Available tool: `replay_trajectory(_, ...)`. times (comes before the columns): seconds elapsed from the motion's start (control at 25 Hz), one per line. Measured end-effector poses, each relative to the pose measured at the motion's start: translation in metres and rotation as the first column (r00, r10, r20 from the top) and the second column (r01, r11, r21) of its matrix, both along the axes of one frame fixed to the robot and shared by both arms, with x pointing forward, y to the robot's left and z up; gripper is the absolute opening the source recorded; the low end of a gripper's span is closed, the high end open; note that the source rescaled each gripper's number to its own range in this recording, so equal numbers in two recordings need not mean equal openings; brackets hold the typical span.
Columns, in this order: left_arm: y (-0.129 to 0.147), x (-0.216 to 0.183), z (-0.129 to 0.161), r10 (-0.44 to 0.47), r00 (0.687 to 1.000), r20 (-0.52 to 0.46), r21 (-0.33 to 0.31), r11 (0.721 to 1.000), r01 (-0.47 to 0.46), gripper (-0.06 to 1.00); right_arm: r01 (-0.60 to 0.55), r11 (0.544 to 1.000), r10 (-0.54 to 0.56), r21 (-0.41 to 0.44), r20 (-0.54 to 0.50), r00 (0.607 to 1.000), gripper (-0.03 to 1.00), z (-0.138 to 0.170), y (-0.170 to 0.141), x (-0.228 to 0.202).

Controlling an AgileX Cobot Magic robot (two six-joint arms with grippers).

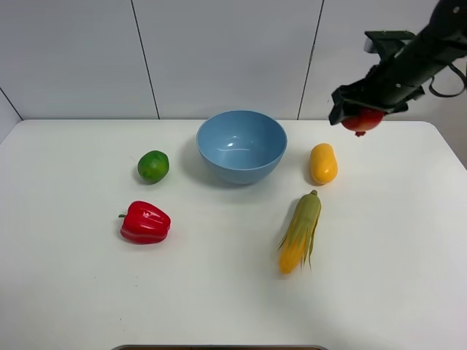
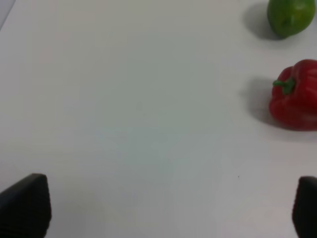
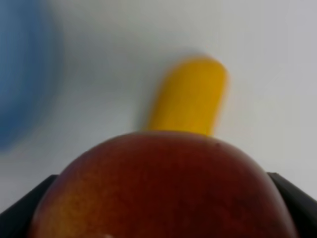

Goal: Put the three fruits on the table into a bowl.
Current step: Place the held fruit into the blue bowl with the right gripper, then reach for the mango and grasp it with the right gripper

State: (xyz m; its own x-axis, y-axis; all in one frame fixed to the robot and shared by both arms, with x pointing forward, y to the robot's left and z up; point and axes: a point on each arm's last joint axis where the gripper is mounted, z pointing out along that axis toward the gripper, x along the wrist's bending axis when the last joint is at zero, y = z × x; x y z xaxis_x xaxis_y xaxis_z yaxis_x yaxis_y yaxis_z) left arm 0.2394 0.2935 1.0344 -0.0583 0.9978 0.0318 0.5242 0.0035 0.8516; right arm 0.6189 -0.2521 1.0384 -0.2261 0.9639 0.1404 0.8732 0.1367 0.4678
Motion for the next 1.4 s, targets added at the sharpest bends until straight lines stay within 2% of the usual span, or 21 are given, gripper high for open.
replay_trajectory(0.12, 0.000, 0.000, 0.000, 0.000, 1.000, 0.000, 0.000, 1.000, 0.000, 1.00, -0.110, 0.994, 0.110, 0.005, 0.064, 0.992, 0.45, 0.018, 0.043, 0.003)
replay_trajectory(0.16, 0.000, 0.000, 0.000, 0.000, 1.000, 0.000, 0.000, 1.000, 0.000, 1.00, -0.176, 0.984, 0.175, 0.007, 0.088, 0.981, 0.45, 0.021, 0.071, 0.007)
replay_trajectory(0.2, 0.000, 0.000, 0.000, 0.000, 1.000, 0.000, 0.000, 1.000, 0.000, 1.00, -0.206, 0.979, 0.204, 0.009, 0.098, 0.974, 0.45, 0.021, 0.085, 0.008)
replay_trajectory(0.4, 0.000, 0.000, 0.000, 0.000, 1.000, 0.000, 0.000, 1.000, 0.000, 1.00, -0.265, 0.964, 0.262, 0.026, 0.093, 0.961, 0.45, -0.009, 0.137, 0.021)
replay_trajectory(0.6, 0.000, 0.000, 0.000, 0.000, 1.000, 0.000, 0.000, 1.000, 0.000, 1.00, -0.299, 0.954, 0.297, 0.023, 0.059, 0.953, 0.45, -0.051, 0.169, 0.033)
replay_trajectory(0.84, 0.000, 0.000, 0.000, 0.000, 1.000, 0.000, 0.000, 1.000, 0.000, 1.00, -0.283, 0.959, 0.281, 0.035, 0.038, 0.959, 0.46, -0.077, 0.183, 0.037)
replay_trajectory(0.96, 0.000, 0.000, 0.000, 0.000, 1.000, 0.000, 0.000, 1.000, 0.000, 1.00, -0.263, 0.964, 0.263, 0.040, 0.023, 0.965, 0.57, -0.082, 0.183, 0.037)
replay_trajectory(1.12, 0.000, 0.000, 0.000, 0.000, 1.000, 0.000, 0.000, 1.000, 0.000, 1.00, -0.259, 0.965, 0.259, 0.041, 0.017, 0.966, 0.61, -0.083, 0.183, 0.038)
replay_trajectory(1.24, 0.000, 0.000, 0.000, 0.000, 1.000, 0.000, 0.000, 1.000, 0.000, 1.00, -0.259, 0.965, 0.258, 0.042, 0.022, 0.966, 0.61, -0.074, 0.183, 0.037)
replay_trajectory(1.4, 0.000, 0.000, 0.000, 0.000, 1.000, 0.000, 0.000, 1.000, 0.000, 1.00, -0.235, 0.971, 0.235, 0.043, 0.008, 0.972, 0.61, -0.041, 0.174, 0.039)
